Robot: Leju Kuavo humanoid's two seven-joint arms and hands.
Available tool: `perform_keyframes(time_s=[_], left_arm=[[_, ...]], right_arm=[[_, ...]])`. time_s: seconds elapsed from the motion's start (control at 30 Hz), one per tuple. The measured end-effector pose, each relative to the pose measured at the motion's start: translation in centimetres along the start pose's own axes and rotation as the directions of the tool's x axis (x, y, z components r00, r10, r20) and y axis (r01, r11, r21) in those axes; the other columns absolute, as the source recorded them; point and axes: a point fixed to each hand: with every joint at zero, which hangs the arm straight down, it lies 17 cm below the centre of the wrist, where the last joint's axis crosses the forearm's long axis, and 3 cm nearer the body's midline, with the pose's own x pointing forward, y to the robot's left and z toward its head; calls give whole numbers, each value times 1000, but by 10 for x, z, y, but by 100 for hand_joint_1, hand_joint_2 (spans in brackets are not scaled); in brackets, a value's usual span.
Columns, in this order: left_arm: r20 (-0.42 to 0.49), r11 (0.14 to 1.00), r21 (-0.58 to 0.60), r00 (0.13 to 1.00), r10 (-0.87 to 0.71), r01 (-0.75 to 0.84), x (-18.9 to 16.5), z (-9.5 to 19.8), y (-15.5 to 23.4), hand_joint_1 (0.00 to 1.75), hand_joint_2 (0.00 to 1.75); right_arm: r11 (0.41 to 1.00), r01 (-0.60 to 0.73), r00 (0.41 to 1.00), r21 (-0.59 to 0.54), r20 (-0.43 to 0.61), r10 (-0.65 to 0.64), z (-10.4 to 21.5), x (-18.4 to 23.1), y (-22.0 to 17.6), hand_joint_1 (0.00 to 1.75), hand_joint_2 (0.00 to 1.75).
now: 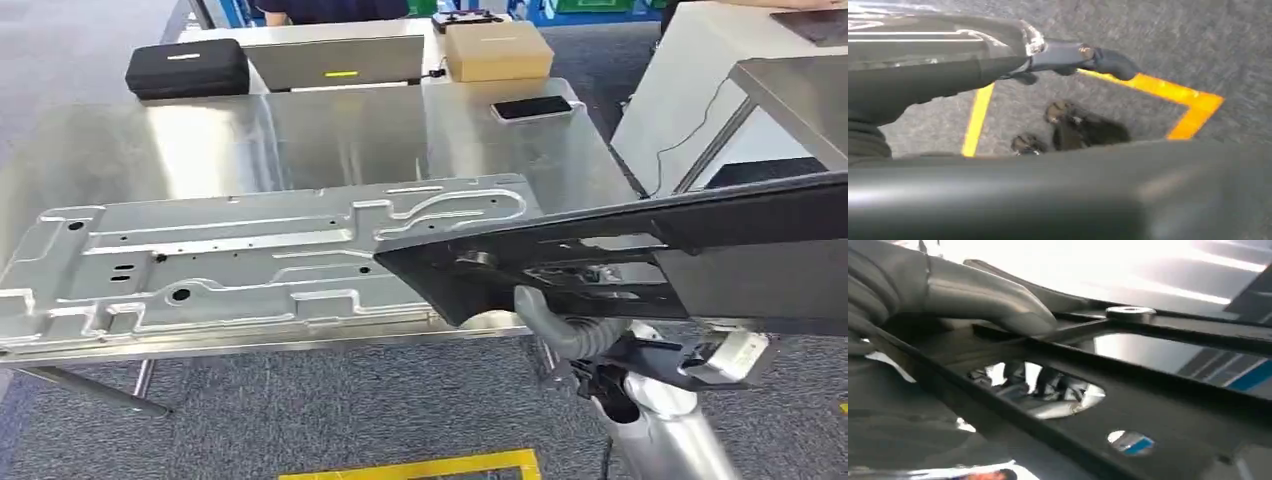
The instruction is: Take the parts from the cabinet and place them on the table.
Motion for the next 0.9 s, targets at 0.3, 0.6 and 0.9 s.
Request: perform_keyframes(time_s=[0.3,0.6,0.9], left_arm=[[8,1000,-10,1000,-11,11,5,-1,-4,0,175],[17,998,-28,998,-54,54,9,-1,-10,0,175],[27,994,-49,995,-100,102,12,-1,-17,0,175]], right_arm=[[1000,-3,1000,29,-3,3,-5,-3,8,175,175],[999,10,999,47,-53,-7,-31,-26,6,175,175],[999,-34,988,42,-150,40,-69,-70,-14,175,175]])
